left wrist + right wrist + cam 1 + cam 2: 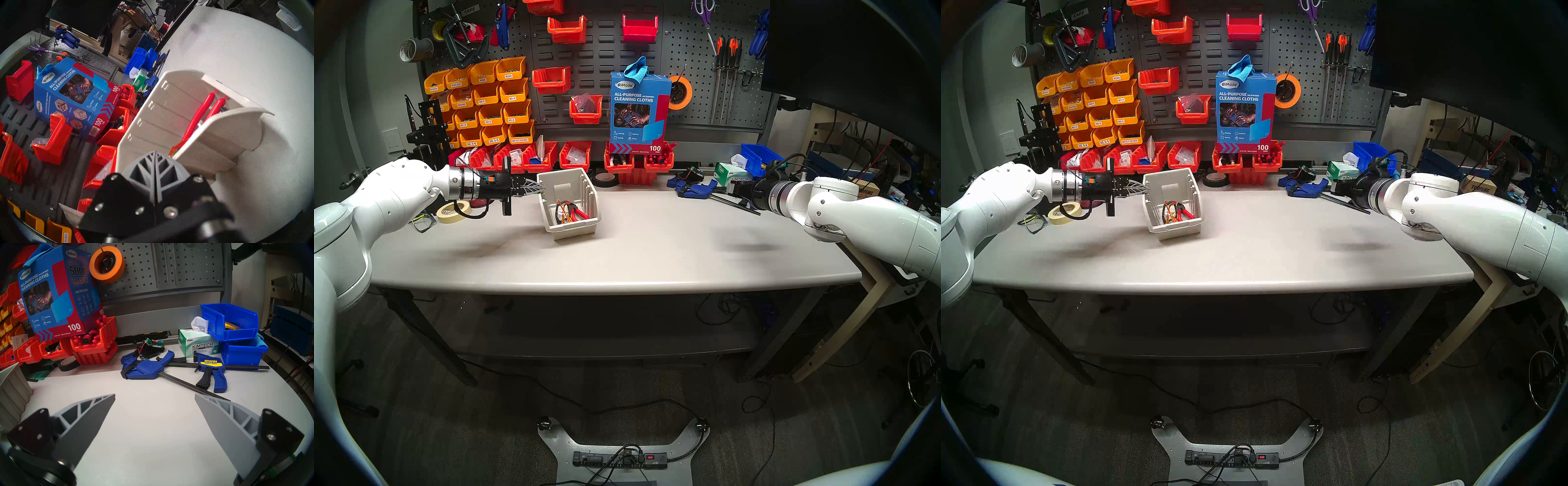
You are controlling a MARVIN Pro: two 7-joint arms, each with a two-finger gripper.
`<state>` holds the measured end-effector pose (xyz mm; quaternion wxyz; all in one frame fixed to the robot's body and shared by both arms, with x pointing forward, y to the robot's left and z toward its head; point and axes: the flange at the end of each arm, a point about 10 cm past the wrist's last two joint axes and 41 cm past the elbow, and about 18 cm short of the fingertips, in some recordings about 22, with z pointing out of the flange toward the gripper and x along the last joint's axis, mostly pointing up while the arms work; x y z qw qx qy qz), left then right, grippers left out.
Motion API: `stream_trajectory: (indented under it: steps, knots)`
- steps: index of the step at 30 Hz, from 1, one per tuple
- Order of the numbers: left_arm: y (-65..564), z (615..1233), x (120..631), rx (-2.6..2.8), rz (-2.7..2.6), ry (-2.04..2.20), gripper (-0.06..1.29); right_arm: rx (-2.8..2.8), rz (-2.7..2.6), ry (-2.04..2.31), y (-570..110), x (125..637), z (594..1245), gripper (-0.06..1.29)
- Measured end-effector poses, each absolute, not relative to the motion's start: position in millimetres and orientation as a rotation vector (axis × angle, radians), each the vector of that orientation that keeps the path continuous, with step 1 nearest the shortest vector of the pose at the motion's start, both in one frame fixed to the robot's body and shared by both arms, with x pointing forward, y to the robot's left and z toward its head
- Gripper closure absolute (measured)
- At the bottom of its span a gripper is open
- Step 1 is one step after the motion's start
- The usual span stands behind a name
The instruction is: Take out tools from the storage box
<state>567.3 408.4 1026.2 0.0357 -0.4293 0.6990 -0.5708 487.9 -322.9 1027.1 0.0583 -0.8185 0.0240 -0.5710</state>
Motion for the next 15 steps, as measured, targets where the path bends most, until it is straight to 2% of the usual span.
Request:
stream_trajectory:
  steps: [15]
  knots:
    - [421.7,1030.2,557.7,-1.323,-1.742,2.148,1.25,-2.48,-1.73,0.073,-322.9,487.9,1027.1,0.02]
